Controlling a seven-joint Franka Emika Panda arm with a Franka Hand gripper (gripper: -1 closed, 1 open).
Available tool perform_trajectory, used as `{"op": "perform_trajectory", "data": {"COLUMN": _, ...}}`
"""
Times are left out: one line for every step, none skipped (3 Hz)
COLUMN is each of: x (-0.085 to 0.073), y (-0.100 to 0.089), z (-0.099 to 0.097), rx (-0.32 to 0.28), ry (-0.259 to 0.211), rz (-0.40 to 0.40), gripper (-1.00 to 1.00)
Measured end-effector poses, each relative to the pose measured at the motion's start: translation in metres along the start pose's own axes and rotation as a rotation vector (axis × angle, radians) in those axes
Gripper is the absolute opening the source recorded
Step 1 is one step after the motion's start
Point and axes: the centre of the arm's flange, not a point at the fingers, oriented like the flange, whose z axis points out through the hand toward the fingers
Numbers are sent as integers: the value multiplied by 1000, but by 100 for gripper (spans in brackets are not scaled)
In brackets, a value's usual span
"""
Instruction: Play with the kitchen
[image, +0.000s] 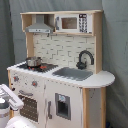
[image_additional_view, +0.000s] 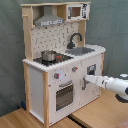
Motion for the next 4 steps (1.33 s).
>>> {"op": "perform_trajectory", "data": {"x": -3, "y": 2, "z": 11, "rx": -13, "ry": 20, "rz": 76, "gripper": 100}}
{"op": "perform_trajectory", "data": {"x": -10, "y": 2, "z": 26, "rx": -20, "ry": 24, "rz": 148, "gripper": 100}}
{"op": "perform_trajectory", "data": {"x": -18, "y": 2, "z": 42, "rx": -25, "ry": 27, "rz": 210, "gripper": 100}}
{"op": "perform_trajectory", "data": {"x": -24, "y": 1, "z": 57, "rx": -31, "ry": 35, "rz": 262, "gripper": 100}}
